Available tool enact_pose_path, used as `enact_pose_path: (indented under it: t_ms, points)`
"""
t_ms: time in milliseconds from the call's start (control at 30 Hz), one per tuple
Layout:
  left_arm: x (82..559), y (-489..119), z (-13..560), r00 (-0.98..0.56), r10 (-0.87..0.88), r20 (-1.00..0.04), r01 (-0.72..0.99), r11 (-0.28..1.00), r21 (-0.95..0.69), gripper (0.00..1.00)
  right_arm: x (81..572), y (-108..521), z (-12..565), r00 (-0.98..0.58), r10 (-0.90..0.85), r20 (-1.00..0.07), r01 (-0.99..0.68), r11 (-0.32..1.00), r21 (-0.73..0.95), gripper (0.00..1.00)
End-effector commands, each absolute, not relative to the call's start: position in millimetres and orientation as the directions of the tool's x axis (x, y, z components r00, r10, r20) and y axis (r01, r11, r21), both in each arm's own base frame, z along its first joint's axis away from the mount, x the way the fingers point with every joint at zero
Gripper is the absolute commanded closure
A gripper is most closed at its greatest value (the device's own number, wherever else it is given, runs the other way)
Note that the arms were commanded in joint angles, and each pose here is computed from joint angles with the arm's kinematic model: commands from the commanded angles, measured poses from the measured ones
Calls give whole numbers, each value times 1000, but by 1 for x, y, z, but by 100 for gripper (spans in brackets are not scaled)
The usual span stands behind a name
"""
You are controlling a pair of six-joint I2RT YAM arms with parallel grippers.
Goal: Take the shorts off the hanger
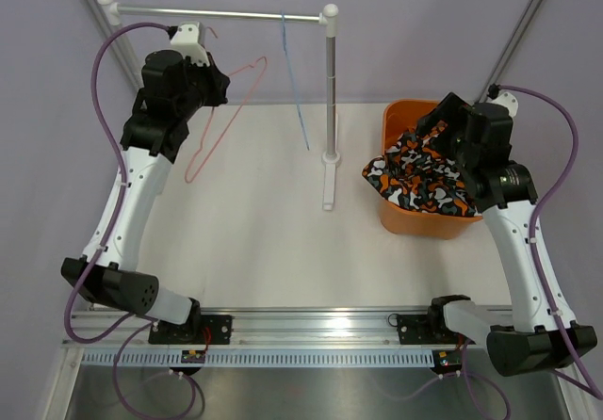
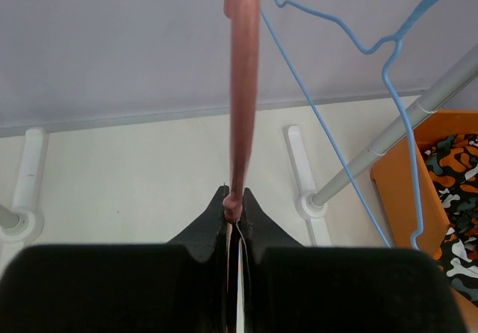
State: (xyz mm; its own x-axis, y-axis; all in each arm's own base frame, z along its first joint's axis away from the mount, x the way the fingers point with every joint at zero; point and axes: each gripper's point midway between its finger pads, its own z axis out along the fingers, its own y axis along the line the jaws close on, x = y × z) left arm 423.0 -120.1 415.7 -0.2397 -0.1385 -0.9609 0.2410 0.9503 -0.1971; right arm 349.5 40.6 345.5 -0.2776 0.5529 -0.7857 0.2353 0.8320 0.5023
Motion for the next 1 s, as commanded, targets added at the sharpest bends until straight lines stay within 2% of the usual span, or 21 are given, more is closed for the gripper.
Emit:
enact_pose_path:
  t_ms: [0, 300, 533, 733, 967]
  points:
    - [433, -128, 456, -104, -136, -985, 320, 933, -163, 100, 351, 48, 355, -257, 525, -811, 157, 851, 501, 0]
    - [453, -117, 470, -8, -170, -985, 253, 953, -167, 100, 343, 52, 358, -262, 510, -819, 112, 859, 499, 1]
    - [491, -123, 465, -2, -177, -984, 236, 956, -172, 100, 335, 52, 357, -262, 505, -823, 106, 862, 495, 1]
    - [516, -119, 472, 67, -222, -973, 190, 960, -206, 100, 333, 49, 354, -265, 493, -829, 116, 869, 480, 1]
    - [538, -124, 464, 39, -235, -971, 180, 958, -225, 100, 330, 42, 345, -273, 481, -833, 157, 877, 455, 1]
